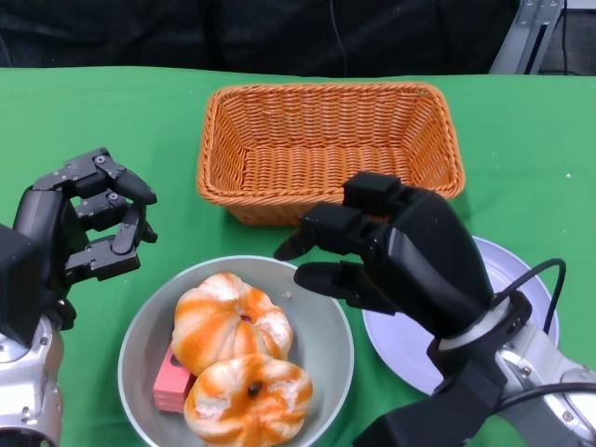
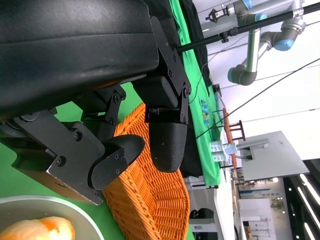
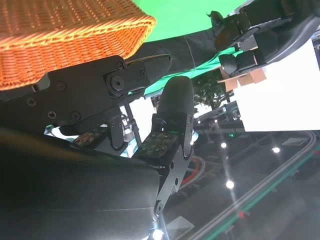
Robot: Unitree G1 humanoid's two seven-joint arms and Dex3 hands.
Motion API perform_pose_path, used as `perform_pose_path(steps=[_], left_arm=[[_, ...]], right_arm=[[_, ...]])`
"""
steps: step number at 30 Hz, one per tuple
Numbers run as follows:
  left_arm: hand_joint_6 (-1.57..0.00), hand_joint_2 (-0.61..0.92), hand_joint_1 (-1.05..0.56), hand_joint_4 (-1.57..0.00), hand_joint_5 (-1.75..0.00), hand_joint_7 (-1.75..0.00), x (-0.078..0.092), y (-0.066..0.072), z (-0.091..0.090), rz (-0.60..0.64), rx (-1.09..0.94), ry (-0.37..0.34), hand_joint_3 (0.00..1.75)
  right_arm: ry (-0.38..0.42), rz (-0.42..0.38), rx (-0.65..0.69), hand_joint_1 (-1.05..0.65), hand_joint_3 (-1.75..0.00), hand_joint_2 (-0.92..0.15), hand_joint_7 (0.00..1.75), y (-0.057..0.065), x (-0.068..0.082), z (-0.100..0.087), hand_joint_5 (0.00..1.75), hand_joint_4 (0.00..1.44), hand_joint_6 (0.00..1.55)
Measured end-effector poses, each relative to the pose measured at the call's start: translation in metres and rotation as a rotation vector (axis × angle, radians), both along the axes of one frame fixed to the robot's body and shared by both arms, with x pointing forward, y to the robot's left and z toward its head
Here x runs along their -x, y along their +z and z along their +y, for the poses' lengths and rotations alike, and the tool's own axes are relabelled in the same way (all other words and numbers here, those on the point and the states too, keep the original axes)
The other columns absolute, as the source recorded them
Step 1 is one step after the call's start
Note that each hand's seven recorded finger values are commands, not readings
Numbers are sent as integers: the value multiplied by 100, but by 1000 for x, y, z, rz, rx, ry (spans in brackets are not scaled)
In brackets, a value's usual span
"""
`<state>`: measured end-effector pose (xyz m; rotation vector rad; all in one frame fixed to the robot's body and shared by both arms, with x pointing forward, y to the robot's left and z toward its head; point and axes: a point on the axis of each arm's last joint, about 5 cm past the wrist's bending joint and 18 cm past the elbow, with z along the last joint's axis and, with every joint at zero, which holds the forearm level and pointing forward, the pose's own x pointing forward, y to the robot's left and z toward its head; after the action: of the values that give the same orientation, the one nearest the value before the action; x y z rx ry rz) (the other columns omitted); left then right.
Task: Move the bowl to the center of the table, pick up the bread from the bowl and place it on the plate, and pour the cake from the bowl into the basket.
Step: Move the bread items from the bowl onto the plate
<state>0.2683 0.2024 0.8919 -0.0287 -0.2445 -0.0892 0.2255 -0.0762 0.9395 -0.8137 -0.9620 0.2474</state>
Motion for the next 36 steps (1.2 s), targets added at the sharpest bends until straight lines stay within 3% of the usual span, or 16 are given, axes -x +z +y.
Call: perform_pose_path(steps=[2,5,8,12,17,23,26,31,34,36], left_arm=[[-87,45,-1,-83,-150,-127,0,0,0,-1,0,1,120],[-87,45,-1,-83,-150,-127,0,0,0,-7,-1,0,122],[-87,46,-2,-83,-150,-126,0,0,-1,-9,-2,0,122],[-87,47,-2,-82,-149,-125,0,2,-1,-19,-2,-1,120],[-87,49,-1,-82,-145,-122,-1,1,-1,1,28,-6,113],[-88,51,0,-82,-145,-119,-1,2,-2,2,51,-23,110],[-88,60,-5,-84,-147,-119,-1,2,-2,2,50,-23,93],[-88,63,-8,-85,-148,-121,0,3,-2,-6,44,-25,85],[-88,63,-8,-85,-148,-121,0,4,-2,-13,42,-25,84],[-88,58,-4,-82,-153,-127,1,6,-3,-20,30,-5,100]], right_arm=[[7,21,17,-30,-1,-91,75,-3,2,0,125,77,78],[26,49,76,-34,0,-89,24,-3,4,0,87,72,83],[50,80,149,-44,0,-90,3,-3,5,-1,58,67,75],[83,107,206,-57,0,-87,0,-3,7,1,34,58,63],[94,115,249,-67,0,-86,0,-4,9,3,18,46,50],[108,116,292,-76,0,-85,0,-9,11,12,13,41,44],[98,104,291,-79,0,-82,0,-13,11,16,8,33,40],[101,112,305,-80,-1,-83,0,-18,13,27,6,31,40],[91,113,313,-80,-1,-84,0,-19,13,27,6,31,40],[94,112,337,-83,-1,-85,0,-20,13,30,6,31,38]])
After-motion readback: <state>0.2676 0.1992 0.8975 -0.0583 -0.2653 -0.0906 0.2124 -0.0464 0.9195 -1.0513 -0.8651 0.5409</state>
